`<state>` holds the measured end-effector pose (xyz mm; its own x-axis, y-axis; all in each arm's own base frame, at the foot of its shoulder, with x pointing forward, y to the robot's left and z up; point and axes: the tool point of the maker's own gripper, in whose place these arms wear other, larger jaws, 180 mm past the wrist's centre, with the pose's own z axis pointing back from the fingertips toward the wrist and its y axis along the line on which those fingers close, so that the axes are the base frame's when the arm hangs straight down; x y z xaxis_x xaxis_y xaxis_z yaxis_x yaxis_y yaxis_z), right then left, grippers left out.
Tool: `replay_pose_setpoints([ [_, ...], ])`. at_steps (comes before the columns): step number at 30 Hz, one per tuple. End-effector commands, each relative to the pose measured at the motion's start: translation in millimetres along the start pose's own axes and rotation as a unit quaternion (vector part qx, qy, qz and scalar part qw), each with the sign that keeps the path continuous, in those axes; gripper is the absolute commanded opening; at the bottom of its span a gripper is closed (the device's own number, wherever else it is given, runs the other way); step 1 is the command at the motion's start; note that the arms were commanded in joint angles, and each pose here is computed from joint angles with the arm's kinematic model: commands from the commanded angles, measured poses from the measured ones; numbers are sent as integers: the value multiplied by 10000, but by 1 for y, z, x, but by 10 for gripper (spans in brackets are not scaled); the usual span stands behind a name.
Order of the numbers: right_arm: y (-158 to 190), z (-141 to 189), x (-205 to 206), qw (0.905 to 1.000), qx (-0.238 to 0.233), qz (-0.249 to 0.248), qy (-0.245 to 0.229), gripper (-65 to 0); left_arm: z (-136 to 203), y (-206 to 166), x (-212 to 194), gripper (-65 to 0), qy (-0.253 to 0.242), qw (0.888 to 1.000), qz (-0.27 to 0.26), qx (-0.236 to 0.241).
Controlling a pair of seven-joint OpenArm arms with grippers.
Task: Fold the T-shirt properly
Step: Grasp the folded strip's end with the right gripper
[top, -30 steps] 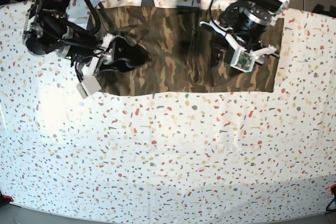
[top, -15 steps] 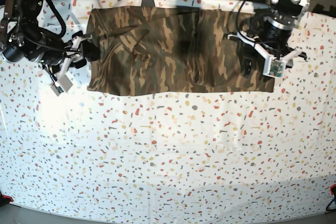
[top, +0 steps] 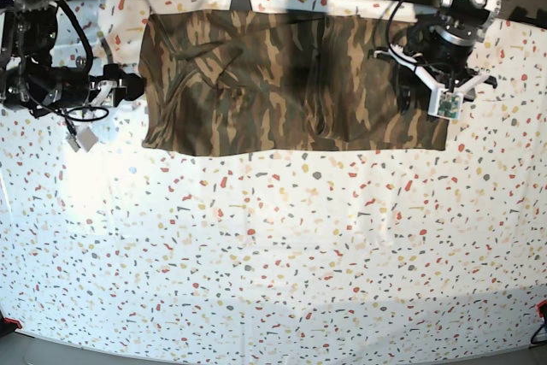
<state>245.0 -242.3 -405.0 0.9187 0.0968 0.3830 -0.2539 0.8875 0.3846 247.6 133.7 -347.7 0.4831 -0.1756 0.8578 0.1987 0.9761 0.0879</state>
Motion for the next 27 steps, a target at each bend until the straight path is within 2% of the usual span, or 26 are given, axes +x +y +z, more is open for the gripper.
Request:
replay_pose_setpoints([
  [1,-4,4,8,9999,18,-16,-121,-358,2,1,11,-384,-217,9998,6,9],
  [5,-1,-8,-3,9973,451,-557,-156,-359,2,1,15,-384,-334,9994,11,8],
  [9,1,-18,-17,9945,618,-851,-14,-359,2,1,17,-384,-381,9993,26,1],
  [12,13,-24,-27,9924,811,-897,221,-359,2,1,17,-384,-382,9993,26,-1],
  [17,33,-30,-17,9863,1276,-1042,-74,-359,2,1,17,-384,-380,9993,24,0],
  [24,36,-31,-16,9856,1321,-1056,-97,-359,2,1,17,-384,-388,9992,24,0],
  [27,41,-29,-12,9825,1482,-1108,-219,-360,2,1,20,-384,-466,9989,24,-4],
])
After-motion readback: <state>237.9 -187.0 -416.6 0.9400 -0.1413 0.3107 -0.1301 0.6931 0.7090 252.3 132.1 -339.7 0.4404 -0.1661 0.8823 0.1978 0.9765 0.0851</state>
